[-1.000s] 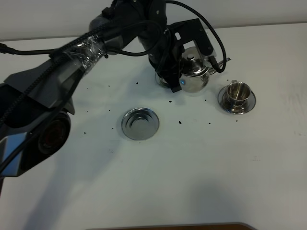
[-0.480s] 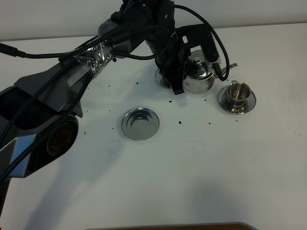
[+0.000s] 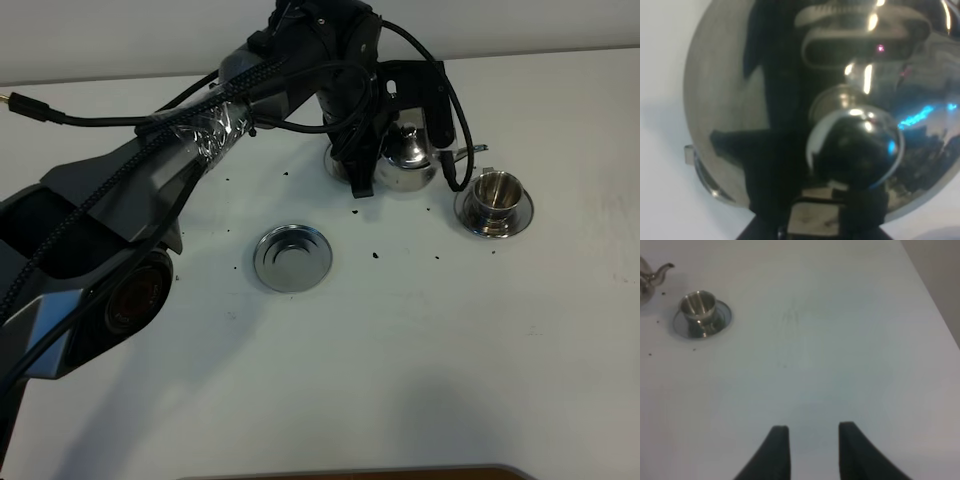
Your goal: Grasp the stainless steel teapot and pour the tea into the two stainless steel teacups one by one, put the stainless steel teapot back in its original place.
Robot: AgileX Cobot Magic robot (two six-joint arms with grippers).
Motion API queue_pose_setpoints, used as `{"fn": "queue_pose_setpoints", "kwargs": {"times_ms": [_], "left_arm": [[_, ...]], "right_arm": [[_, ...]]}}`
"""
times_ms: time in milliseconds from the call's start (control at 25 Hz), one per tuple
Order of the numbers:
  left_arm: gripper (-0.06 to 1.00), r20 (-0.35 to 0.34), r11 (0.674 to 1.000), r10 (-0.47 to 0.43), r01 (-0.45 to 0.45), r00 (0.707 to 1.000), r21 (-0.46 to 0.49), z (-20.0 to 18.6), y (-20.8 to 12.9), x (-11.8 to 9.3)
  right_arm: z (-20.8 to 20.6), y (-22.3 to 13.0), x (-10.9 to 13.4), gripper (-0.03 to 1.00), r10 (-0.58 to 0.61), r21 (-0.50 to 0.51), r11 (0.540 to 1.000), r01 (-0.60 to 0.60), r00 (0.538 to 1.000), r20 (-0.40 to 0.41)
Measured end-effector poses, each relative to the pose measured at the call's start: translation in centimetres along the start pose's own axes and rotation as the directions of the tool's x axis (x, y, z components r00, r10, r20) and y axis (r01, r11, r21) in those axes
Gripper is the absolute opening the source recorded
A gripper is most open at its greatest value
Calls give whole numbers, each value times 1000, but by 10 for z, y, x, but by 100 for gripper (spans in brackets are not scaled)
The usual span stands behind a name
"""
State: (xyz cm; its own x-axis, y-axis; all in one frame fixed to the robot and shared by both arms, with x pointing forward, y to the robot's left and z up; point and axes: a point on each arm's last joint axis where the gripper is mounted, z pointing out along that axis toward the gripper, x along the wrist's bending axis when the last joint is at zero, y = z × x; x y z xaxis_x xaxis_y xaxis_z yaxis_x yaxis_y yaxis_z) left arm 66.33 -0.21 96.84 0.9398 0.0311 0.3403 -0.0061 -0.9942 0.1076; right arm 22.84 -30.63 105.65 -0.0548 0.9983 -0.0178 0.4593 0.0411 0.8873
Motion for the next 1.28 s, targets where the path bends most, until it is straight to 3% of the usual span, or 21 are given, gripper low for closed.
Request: {"fn": "queue_pose_setpoints", "kwargs": {"times_ms": [440, 1280], "left_arm": [[25, -45, 992, 113, -110, 993, 64, 9, 6, -5], [25, -164, 967, 241, -222, 956, 126, 4, 25, -9]], "right_arm": [[0, 0, 0, 24, 0, -1, 1000, 0, 1000, 0], [0, 0, 0, 24, 0, -1, 1000, 0, 1000, 0]]}}
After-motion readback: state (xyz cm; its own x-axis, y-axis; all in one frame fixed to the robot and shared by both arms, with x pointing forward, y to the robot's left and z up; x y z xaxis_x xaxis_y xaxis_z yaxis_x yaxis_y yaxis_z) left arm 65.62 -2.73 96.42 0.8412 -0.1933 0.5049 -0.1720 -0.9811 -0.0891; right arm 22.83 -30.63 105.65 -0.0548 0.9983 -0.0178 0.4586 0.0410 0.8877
